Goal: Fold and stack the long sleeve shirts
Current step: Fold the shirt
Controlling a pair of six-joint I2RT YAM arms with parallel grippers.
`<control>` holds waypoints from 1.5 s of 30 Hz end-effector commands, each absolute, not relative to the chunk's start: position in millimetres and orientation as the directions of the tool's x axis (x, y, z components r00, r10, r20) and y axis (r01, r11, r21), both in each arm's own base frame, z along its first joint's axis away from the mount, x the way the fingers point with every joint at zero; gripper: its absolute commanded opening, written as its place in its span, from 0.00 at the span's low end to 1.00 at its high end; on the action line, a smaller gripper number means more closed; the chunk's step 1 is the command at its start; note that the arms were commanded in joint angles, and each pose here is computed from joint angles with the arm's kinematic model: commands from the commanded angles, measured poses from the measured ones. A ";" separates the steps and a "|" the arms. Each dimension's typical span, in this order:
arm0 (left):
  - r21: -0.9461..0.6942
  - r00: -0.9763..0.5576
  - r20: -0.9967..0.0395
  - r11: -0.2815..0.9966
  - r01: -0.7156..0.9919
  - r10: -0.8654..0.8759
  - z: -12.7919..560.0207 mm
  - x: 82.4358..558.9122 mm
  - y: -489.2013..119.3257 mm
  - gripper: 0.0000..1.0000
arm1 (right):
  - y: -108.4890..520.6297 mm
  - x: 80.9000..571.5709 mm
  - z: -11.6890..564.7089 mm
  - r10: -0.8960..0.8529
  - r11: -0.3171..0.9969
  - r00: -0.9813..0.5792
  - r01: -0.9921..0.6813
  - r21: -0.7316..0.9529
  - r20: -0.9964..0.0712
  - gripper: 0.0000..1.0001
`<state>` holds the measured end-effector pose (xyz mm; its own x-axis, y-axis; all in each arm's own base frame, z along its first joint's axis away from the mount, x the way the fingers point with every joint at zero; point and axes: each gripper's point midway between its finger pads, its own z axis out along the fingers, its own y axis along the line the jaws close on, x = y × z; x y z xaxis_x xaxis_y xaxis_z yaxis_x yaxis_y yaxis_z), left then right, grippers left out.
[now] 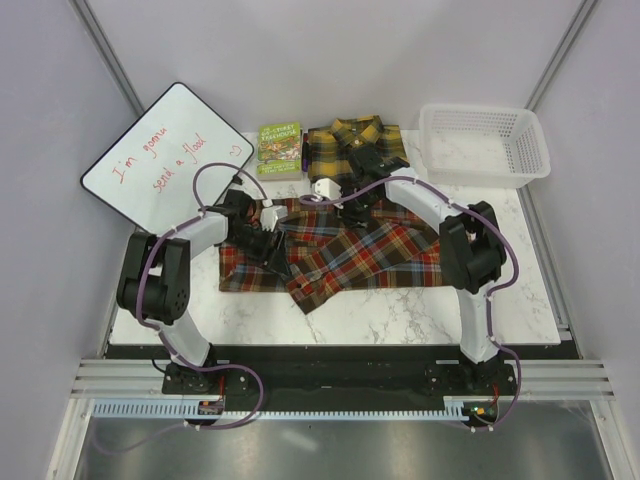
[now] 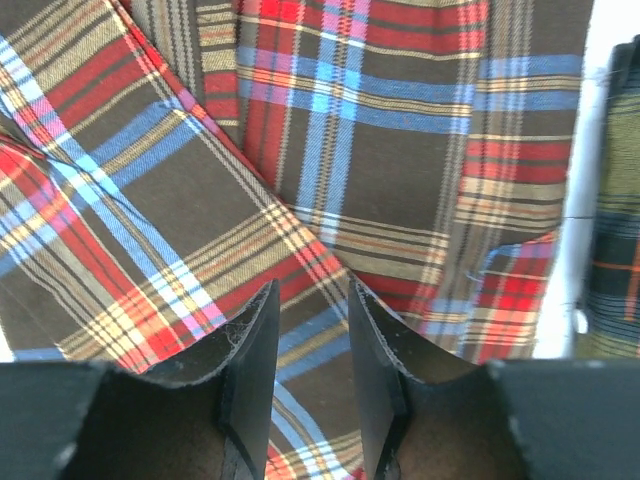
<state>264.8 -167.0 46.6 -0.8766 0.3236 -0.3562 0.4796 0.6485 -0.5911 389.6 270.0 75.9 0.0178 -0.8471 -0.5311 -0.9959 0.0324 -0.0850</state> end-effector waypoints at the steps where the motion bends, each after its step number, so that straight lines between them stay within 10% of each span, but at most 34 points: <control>1: -0.591 -0.881 -0.352 0.655 0.471 0.316 45.4 268.1 -172.7 0.65 | 280.1 397.8 92.7 -0.820 -0.055 0.119 -0.990 -0.130 -0.560 0.40; 45: -0.569 -0.888 -0.322 0.682 0.459 0.329 31.6 262.6 -167.4 0.70 | 304.5 357.8 57.2 -0.779 -0.369 0.294 -0.929 0.025 -0.554 0.36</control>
<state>260.4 -165.1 33.9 -0.8837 0.3396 -0.3222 0.4674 0.6785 -0.5667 358.1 296.7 49.9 0.2670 -0.8077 -0.5257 -0.9425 -0.3327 0.0325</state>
